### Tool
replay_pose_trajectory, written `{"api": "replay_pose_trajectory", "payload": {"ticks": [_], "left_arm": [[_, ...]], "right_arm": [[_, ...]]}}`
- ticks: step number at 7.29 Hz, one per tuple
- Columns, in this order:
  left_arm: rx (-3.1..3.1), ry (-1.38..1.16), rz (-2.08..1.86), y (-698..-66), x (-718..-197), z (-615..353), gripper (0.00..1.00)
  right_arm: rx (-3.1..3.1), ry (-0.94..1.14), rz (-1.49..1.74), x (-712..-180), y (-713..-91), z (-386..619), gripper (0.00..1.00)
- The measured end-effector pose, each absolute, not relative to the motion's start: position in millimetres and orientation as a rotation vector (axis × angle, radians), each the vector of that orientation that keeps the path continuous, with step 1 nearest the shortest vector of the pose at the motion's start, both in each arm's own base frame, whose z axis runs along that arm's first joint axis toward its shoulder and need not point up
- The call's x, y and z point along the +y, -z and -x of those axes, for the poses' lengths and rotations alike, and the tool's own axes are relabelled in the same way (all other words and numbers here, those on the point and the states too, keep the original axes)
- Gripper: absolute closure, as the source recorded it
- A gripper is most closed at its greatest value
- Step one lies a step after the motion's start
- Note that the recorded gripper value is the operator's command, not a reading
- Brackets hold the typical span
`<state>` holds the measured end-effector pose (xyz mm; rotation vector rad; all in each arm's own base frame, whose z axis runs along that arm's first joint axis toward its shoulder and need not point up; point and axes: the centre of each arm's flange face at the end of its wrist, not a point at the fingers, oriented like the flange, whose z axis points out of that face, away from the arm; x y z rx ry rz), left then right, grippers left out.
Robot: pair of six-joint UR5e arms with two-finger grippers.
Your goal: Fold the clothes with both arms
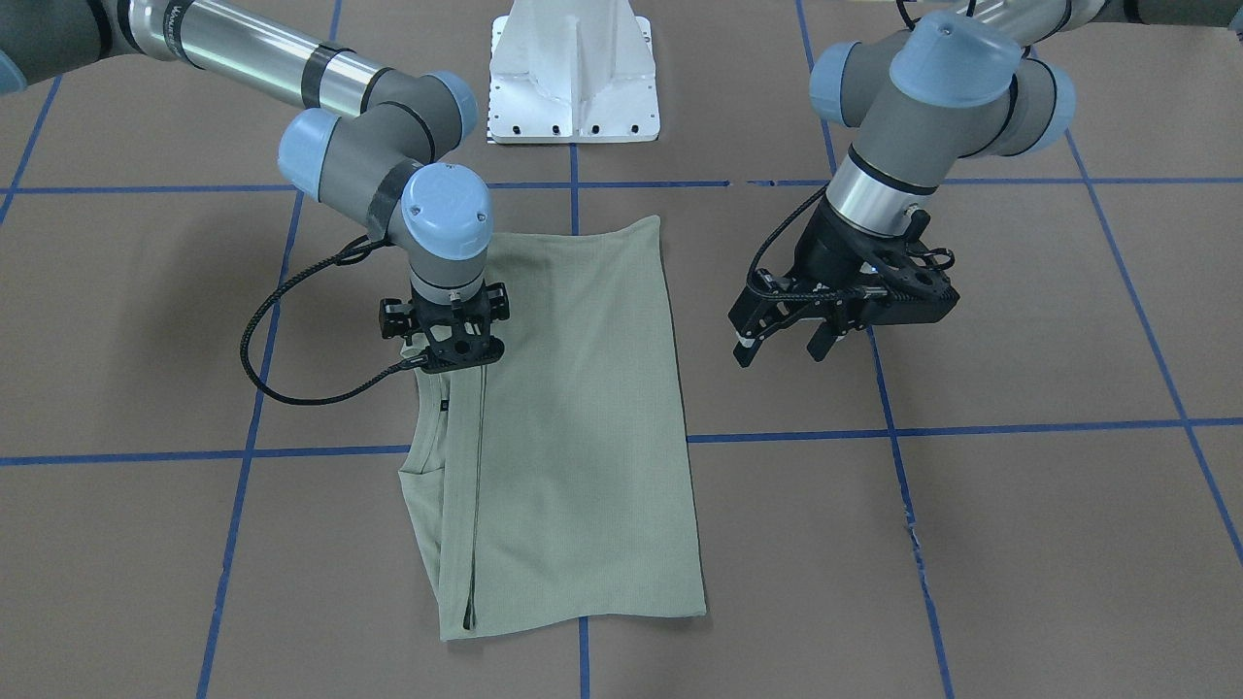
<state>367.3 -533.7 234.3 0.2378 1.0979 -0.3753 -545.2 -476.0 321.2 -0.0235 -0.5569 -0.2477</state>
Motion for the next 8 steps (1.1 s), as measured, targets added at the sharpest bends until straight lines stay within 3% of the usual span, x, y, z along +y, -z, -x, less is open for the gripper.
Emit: {"api": "replay_pose_trajectory", "payload": {"ticks": [4, 8], "left_arm": [[1.122, 0.365, -0.212, -225.4, -530.1, -367.9, 0.00], [1.137, 0.359, -0.207, -218.9, -525.0, -364.5, 0.00]], "right_arm": [[-0.589, 0.264, 0.004, -489.4, -355.4, 456.8, 0.00], [-0.651, 0.247, -0.067, -523.1, -289.7, 457.0, 0.00]]}}
